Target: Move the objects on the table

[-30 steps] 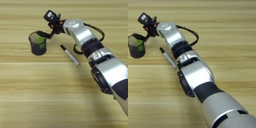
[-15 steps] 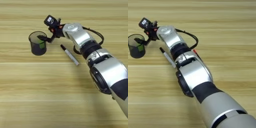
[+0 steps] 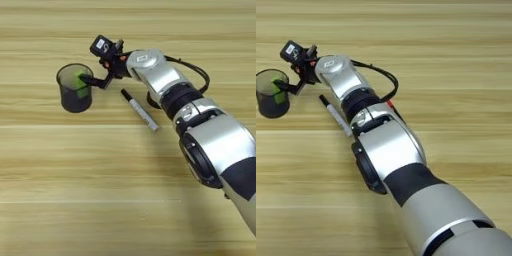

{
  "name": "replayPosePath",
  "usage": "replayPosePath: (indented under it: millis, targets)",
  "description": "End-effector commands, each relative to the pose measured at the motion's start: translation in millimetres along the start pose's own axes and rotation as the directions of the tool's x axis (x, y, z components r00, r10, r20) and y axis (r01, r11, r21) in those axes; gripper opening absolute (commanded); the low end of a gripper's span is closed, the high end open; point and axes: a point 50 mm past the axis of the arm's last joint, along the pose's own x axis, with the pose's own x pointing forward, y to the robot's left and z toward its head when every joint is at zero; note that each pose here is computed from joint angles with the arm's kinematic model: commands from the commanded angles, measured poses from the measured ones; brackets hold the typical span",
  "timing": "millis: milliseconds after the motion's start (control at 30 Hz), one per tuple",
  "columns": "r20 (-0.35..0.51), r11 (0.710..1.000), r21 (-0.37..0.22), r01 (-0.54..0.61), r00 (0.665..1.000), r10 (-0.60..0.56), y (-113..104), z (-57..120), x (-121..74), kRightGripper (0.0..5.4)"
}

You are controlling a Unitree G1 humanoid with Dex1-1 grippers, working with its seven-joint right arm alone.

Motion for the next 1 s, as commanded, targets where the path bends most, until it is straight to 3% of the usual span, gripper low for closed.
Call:
replayPosePath:
  millis: [33, 1000]
  targets:
    - [0.111, 0.987, -0.133, 0.09, 0.991, -0.075, -20.9, 46.0, -7.8, 5.39]
    - [0.106, 0.979, -0.178, 0.101, 0.991, -0.083, -20.9, 42.4, -8.3, 5.39]
